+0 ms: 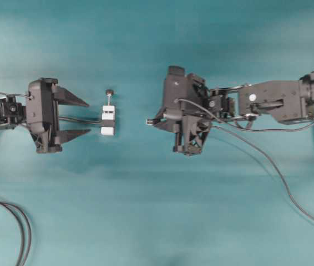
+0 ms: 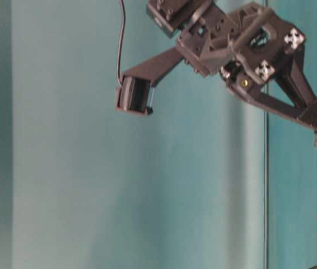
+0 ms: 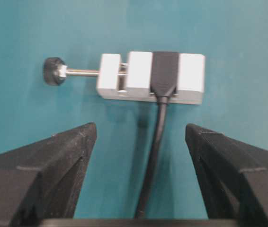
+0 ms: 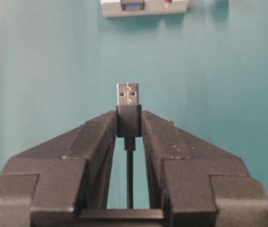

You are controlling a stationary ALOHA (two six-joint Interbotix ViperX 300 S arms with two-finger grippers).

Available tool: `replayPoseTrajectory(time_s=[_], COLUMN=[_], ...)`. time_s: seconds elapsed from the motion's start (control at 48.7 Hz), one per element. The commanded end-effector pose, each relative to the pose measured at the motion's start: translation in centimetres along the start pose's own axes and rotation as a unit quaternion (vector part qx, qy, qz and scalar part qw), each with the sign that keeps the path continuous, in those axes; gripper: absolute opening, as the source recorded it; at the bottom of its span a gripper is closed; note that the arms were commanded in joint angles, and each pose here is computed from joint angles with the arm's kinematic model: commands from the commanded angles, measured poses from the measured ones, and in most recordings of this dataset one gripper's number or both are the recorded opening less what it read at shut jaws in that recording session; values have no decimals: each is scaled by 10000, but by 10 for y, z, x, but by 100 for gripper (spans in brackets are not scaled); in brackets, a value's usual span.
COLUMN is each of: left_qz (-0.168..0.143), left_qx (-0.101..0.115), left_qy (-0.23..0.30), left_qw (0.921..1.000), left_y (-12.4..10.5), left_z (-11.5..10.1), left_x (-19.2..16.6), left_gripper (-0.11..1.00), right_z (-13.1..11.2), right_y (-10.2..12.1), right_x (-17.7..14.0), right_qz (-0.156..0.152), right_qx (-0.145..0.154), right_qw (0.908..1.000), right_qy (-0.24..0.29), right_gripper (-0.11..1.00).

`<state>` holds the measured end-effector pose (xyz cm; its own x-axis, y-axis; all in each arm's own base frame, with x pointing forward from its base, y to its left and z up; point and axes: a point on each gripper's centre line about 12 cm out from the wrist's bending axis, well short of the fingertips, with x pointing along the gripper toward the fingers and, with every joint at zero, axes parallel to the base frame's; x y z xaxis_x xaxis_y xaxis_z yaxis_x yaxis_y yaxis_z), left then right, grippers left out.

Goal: Insert the USB cable into the female connector supported by the left arm.

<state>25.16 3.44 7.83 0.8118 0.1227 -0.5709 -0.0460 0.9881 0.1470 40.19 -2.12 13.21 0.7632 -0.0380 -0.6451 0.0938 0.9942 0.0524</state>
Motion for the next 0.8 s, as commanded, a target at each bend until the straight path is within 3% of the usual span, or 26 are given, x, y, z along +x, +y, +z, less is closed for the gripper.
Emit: replayPoseTrajectory(time_s=[0.0,0.595,0.78], left_qz=[75,80,76], left_qx=[90,124,123], left_qy=[-173,-219,-220], left_qw=[9998,9997,9997], left_y=[4,3,3], left_z=[7,4,1], left_x=[3,20,22], left_gripper=[83,83,77], right_z=[20,29,33], right_y=[1,3,4], right_x=[0,21,25], right_qz=[10,-4,-12], right_qx=[-34,-176,-243], right_qw=[9997,9998,9997], right_qy=[-230,38,98], right_gripper=[21,21,21])
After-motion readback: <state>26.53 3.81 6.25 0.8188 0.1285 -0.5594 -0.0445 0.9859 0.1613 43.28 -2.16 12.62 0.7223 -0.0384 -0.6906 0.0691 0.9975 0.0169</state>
